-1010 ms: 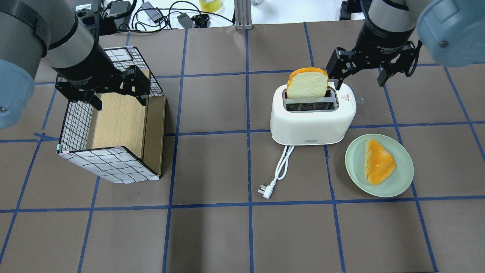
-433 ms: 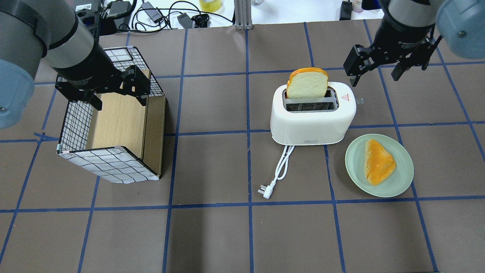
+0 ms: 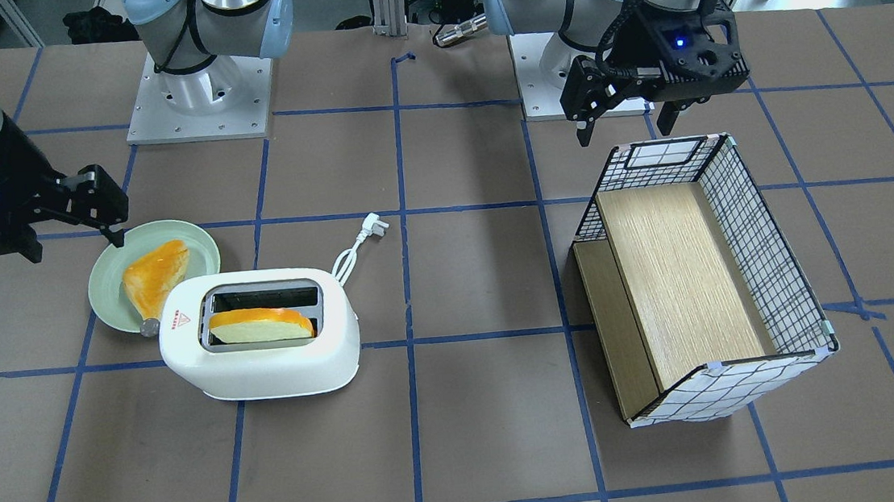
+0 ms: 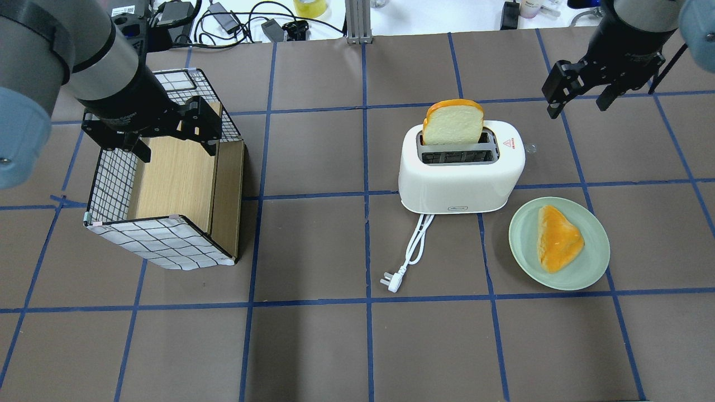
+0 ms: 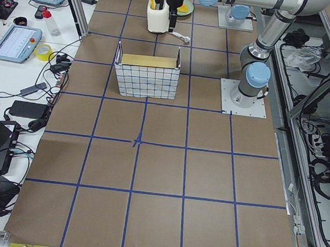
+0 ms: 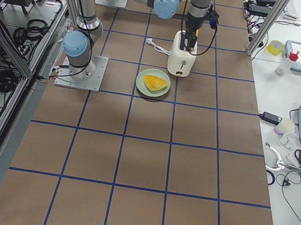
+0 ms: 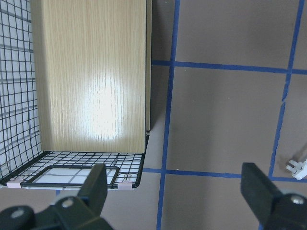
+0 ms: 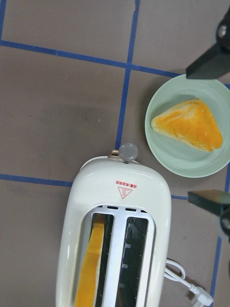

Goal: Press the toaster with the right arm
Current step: 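Move the right gripper to the toaster's side lever, farther from the plate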

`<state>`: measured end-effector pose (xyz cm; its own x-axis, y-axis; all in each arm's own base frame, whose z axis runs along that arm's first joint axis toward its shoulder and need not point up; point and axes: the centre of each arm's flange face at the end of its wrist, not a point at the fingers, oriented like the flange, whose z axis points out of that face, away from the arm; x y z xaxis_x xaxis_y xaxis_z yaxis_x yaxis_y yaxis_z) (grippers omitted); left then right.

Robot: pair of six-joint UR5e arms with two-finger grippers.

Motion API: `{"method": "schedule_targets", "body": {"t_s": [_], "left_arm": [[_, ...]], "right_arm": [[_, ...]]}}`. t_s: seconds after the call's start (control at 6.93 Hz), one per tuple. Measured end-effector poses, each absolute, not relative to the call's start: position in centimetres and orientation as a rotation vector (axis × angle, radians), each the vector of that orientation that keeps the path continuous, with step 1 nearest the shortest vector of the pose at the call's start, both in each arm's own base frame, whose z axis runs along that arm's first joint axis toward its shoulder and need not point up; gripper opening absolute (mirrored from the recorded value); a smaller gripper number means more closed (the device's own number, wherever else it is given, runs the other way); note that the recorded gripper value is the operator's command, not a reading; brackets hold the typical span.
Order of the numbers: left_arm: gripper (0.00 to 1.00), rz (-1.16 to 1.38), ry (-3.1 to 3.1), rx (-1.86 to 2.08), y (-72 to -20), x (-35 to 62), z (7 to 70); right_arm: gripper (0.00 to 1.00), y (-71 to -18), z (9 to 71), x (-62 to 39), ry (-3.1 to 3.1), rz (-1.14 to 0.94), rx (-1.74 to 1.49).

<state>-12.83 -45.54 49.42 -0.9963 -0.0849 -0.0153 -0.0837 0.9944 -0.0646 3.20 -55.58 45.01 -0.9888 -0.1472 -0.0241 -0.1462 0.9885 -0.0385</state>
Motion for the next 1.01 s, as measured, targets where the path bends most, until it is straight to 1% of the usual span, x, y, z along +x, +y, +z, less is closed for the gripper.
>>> {"method": "schedule_targets", "body": {"t_s": [0.14,0.29,0.72,1.01], "left_arm": [[1.00,-0.100,3.119,-0.132,-45.5,-12.8,49.4],[1.00,-0.100,3.119,-0.132,-45.5,-12.8,49.4],[1.00,-0.100,3.119,-0.132,-45.5,-12.8,49.4],[1.00,-0.100,3.119,-0.132,-45.5,-12.8,49.4]], "right_arm": [[0.18,-56.7,44.3,2.8,3.089,-0.099,-0.227],[0.11,-57.6,43.6,2.3,3.059,-0.138,-0.211],[0.11,-59.4,42.2,0.3,2.899,-0.220,-0.117],[0.11,-59.4,41.0,0.5,2.842,-0.201,-0.096]]}}
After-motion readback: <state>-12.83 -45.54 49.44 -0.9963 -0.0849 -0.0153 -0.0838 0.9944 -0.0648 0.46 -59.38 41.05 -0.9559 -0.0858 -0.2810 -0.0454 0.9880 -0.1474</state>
